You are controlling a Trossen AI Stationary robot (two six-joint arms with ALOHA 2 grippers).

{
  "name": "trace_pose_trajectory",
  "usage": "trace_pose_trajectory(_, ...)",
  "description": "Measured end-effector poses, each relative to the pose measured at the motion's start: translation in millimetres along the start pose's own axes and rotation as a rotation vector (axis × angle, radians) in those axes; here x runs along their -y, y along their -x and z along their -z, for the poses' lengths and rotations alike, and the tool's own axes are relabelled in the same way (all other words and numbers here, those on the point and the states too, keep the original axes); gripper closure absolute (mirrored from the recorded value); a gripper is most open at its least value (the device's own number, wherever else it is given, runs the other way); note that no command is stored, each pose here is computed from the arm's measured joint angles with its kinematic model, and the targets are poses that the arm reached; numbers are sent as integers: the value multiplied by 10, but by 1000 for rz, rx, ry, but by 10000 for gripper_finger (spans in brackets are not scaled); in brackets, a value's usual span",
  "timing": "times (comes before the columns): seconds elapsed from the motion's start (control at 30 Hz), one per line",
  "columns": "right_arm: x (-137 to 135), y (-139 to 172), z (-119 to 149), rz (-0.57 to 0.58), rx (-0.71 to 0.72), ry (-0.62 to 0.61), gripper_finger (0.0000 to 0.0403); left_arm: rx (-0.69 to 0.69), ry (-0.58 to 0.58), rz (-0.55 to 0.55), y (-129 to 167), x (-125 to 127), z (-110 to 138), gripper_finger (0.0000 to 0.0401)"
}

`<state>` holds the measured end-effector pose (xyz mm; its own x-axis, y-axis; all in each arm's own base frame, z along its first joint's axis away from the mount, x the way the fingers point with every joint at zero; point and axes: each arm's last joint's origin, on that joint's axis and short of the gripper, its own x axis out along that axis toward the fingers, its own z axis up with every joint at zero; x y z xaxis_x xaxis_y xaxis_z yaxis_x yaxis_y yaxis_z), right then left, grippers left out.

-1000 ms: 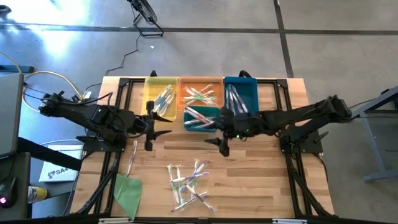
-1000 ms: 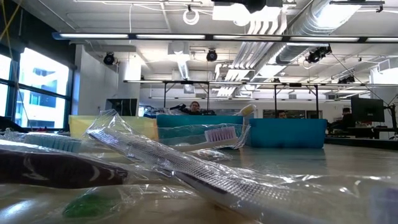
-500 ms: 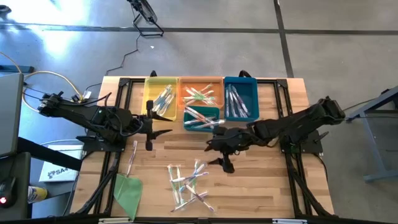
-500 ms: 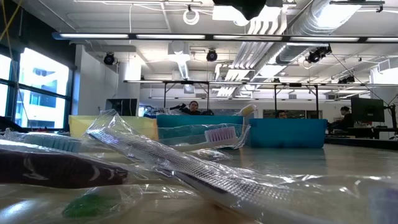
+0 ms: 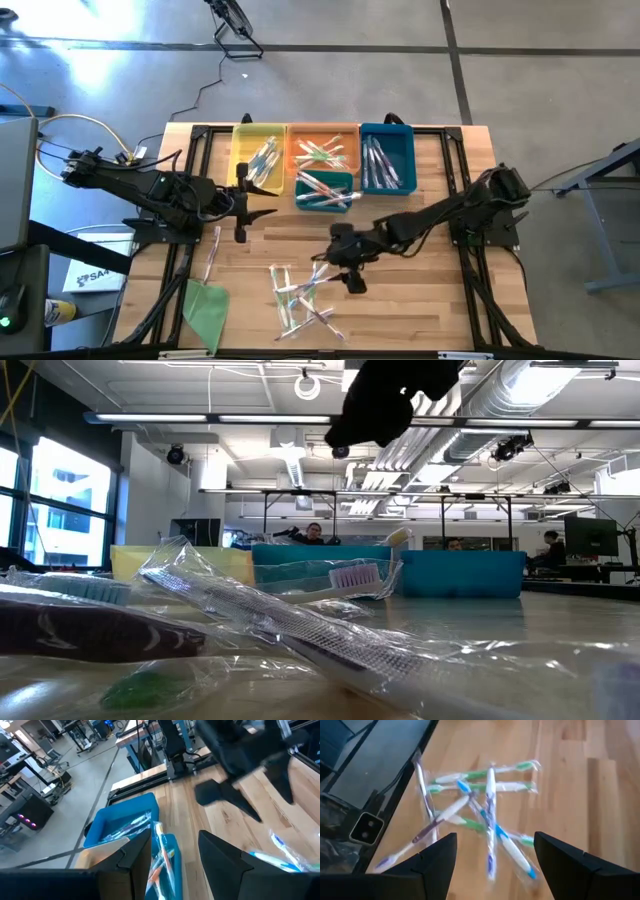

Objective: Pick & Place Toothbrushes
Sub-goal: Put the purple toothbrush into the blue bin

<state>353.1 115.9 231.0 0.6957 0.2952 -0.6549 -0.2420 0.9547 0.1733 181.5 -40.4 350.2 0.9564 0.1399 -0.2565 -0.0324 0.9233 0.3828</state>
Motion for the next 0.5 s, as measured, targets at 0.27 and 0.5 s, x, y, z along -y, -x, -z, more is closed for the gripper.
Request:
trace_pose_trajectory(0.27,-206,-384,138,-9,24,36,145,-13,-6,4,-8,8,11,244)
trace_pose_trajectory(0.5,-315,-638,314,67,6,15,145,-47,-14,16,-11,20,46,244)
